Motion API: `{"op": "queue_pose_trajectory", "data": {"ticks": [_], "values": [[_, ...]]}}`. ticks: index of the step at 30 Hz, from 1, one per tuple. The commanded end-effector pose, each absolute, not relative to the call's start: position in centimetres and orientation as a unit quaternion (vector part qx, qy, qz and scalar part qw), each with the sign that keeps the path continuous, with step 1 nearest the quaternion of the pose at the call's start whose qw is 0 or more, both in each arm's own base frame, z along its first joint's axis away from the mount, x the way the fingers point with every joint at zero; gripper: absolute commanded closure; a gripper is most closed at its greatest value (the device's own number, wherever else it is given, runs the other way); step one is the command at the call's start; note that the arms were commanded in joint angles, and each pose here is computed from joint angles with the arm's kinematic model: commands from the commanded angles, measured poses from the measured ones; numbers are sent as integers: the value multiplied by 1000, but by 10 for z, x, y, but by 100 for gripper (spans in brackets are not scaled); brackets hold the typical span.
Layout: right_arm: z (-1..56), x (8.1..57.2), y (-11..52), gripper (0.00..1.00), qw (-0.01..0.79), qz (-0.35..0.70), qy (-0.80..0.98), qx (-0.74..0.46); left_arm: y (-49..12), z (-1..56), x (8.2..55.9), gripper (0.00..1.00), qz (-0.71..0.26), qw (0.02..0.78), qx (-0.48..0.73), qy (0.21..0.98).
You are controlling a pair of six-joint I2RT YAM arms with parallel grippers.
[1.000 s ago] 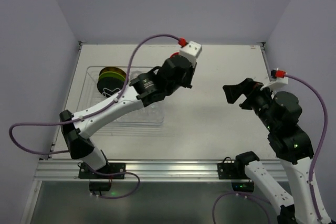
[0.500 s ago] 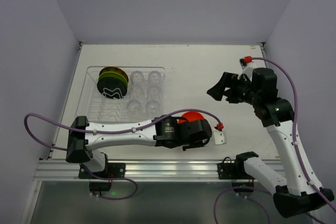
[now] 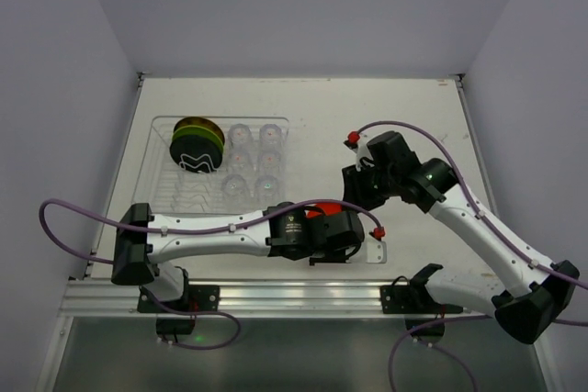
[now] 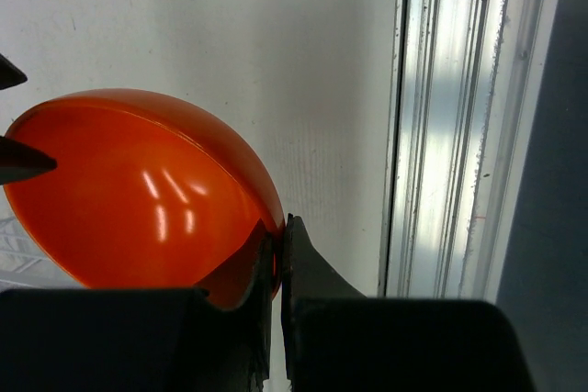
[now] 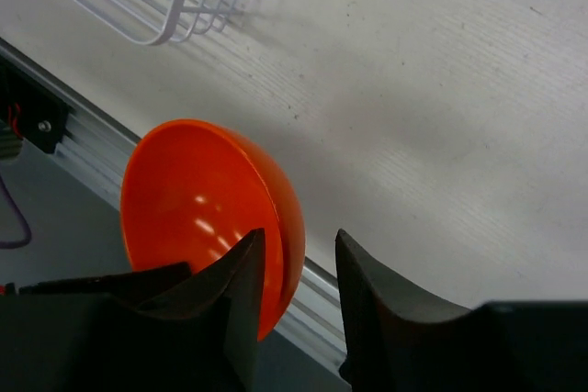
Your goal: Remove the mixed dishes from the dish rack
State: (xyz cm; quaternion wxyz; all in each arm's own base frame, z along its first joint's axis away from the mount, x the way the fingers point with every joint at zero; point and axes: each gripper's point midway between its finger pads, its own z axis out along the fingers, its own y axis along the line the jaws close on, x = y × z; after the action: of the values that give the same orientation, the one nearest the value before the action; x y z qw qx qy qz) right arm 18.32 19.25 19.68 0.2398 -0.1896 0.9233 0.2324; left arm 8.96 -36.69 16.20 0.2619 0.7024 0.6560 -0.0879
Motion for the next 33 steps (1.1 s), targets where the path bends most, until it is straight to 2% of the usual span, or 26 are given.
{"op": "queue_pose_trajectory", "data": {"ticks": [1, 6, 13, 15, 16, 17, 18, 19, 20, 25, 31, 32, 33], "values": [[191, 183, 186, 62, 241, 199, 929, -198, -365, 178, 87, 100, -100, 275, 717, 632], [182, 180, 192, 63, 221, 194, 933, -209, -366, 172, 89, 100, -89, 271, 718, 635], [170, 179, 195, 96, 211, 180, 936, -217, -365, 172, 98, 100, -72, 283, 710, 640], [174, 182, 197, 100, 221, 187, 932, -218, -365, 175, 102, 99, -67, 294, 704, 643], [175, 183, 198, 100, 226, 188, 930, -220, -365, 175, 106, 95, -62, 300, 700, 646], [178, 188, 197, 100, 240, 183, 928, -217, -364, 177, 110, 75, -59, 306, 693, 650], [179, 194, 196, 100, 253, 175, 928, -212, -363, 180, 115, 61, -52, 317, 682, 657], [182, 202, 194, 100, 265, 170, 927, -202, -360, 185, 130, 29, -24, 343, 661, 667], [185, 212, 195, 100, 280, 173, 924, -195, -358, 190, 137, 1, -17, 356, 649, 672], [179, 287, 175, 100, 315, 181, 927, -94, -340, 217, 162, 0, 41, 411, 603, 683], [173, 384, 141, 100, 352, 146, 924, 37, -312, 276, 190, 0, 58, 517, 490, 699], [154, 396, 142, 100, 334, 138, 931, 50, -307, 285, 193, 0, 51, 528, 471, 705], [163, 414, 143, 100, 351, 137, 924, 57, -301, 290, 202, 0, 48, 530, 456, 714]]}}
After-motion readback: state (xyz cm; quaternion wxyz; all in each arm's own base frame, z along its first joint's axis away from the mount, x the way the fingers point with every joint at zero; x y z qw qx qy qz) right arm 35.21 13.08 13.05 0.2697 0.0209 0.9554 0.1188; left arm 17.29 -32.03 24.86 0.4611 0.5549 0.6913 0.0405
